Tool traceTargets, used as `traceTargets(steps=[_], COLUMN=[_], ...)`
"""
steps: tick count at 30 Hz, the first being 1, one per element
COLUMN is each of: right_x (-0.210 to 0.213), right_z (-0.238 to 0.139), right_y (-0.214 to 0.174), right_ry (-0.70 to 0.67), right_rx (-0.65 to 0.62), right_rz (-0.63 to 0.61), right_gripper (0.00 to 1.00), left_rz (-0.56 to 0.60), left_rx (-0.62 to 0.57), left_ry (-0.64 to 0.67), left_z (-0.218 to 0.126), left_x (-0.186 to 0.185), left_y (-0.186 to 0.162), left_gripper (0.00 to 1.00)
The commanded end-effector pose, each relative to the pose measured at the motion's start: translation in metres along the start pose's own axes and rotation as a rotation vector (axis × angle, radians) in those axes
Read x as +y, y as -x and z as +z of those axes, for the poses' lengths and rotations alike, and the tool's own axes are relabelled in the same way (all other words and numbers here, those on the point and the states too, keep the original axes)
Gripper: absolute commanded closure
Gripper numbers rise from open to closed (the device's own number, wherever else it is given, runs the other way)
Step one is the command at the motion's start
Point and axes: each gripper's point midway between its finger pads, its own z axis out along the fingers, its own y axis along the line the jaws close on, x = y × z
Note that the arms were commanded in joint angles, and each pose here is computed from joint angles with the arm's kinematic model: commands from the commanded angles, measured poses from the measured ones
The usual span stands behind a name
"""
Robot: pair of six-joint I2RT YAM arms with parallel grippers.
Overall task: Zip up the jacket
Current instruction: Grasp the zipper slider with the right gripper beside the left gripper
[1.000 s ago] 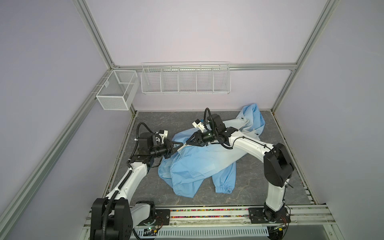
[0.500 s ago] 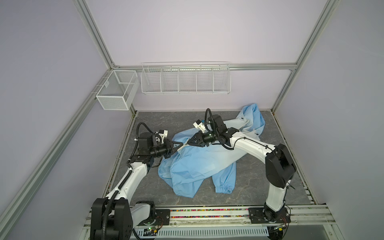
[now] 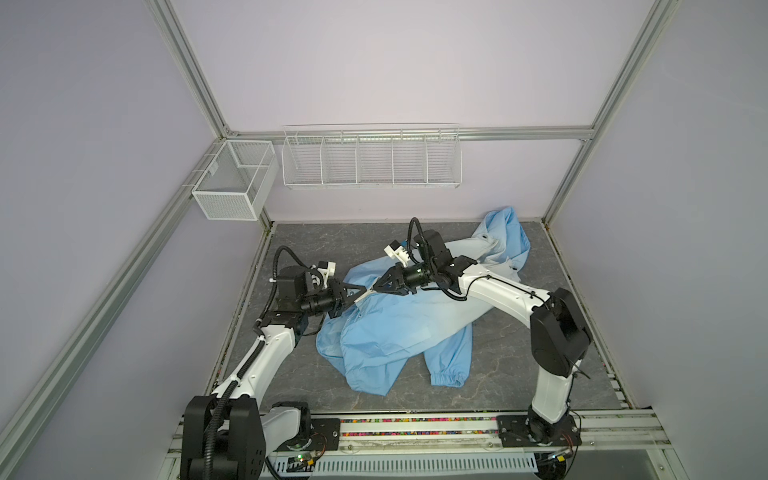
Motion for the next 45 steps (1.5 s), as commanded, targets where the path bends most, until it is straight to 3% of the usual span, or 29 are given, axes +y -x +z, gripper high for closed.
traceTargets(steps=[1,29,35,38,45], right_x=[0.012,-0.011,-0.007,-0.005,-0.028], right_z=[0.001,0.007,0.009,0.008,-0.01], right_y=[-0.001,-0.004,0.0,0.001,0.005], right_ry=[0.028,-0.05,-0.034,-0.034,-0.254], right_rx=[0.008,0.021,0.016,0.013,-0.032], right_rz=[-0.033,0.002,0.005,0.005,-0.006], right_gripper=[0.76,0.78,0.84,0.92,0.93], left_rz=[0.019,0.016,0.016,0.018,0.025], left_rx=[-0.005,-0.016,-0.014,-0.016,-0.022], left_ry=[-0.028,-0.028,-0.03,-0.031,-0.03], left_z=[-0.002,-0.005,-0.005,-0.005,-0.007], left_x=[-0.007,-0.008,-0.008,-0.009,-0.014], left_y=[0.0,-0.002,-0.003,-0.003,-0.001], left_gripper=[1.0,1.0,1.0,1.0,1.0])
